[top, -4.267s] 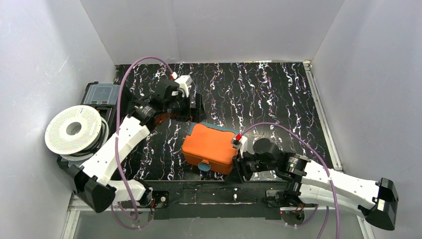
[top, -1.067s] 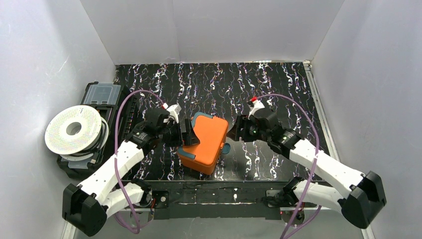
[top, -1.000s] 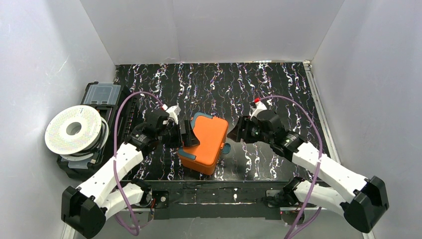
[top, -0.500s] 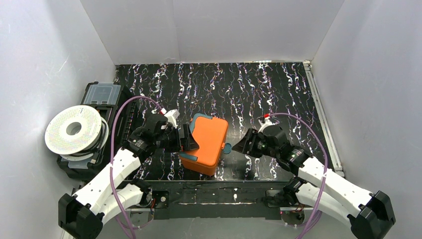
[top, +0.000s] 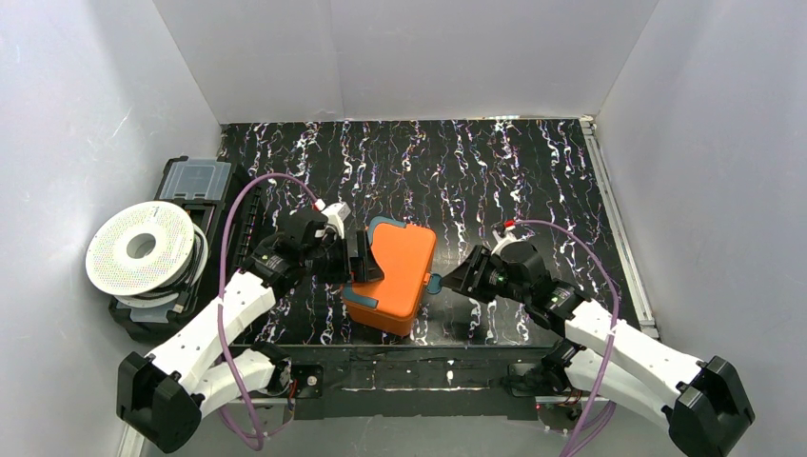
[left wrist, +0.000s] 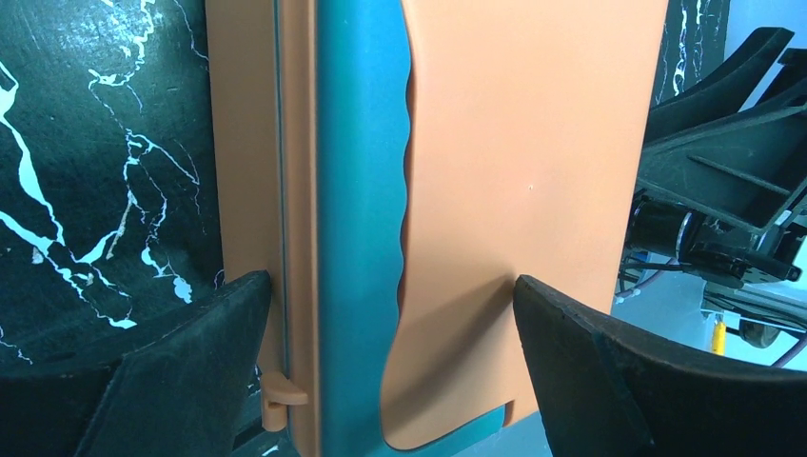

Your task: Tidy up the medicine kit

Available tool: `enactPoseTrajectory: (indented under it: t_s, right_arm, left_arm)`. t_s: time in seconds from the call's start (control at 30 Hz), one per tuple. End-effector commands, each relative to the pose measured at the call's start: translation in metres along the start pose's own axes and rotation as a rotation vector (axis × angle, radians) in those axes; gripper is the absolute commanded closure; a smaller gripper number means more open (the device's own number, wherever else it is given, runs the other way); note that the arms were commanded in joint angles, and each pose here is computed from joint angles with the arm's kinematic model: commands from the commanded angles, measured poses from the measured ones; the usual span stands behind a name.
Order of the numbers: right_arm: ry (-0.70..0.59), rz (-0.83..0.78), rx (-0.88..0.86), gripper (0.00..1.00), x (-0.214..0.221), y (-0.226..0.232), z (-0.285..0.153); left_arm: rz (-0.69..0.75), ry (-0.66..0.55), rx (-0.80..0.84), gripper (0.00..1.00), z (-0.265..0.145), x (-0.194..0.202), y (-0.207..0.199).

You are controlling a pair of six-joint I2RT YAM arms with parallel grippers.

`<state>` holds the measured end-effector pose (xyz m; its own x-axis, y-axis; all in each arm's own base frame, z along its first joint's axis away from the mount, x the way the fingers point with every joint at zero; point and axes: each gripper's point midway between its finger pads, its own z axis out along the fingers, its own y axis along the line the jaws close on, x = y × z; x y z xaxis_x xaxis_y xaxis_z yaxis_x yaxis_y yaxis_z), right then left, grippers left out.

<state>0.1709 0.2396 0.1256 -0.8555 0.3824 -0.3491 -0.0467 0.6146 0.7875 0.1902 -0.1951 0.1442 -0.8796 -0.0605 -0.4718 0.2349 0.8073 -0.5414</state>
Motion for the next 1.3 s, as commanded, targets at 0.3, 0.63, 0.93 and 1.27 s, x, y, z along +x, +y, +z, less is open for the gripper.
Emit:
enactPoseTrajectory:
  t_s: [0.3, 0.63, 0.93, 1.27]
  right_arm:
    - [-0.002, 0.048, -0.101, 0.54, -0.003, 0.018, 0.009]
    - [0.001, 0.073, -0.118, 0.63, -0.001, 0.021, 0.009]
    - [0.003, 0.092, -0.132, 0.67, -0.001, 0.023, 0.010]
    - [0.001, 0.097, -0.155, 0.71, -0.004, 0.031, 0.008]
  left_arm:
    - [0.013, 0.018, -0.002, 0.02, 0.003, 0.000, 0.000]
    - [0.008, 0.030, 0.005, 0.02, 0.006, 0.004, 0.001]
    - [0.005, 0.033, 0.005, 0.02, 0.006, 0.007, 0.002]
    - [0.003, 0.039, 0.010, 0.02, 0.007, 0.009, 0.002]
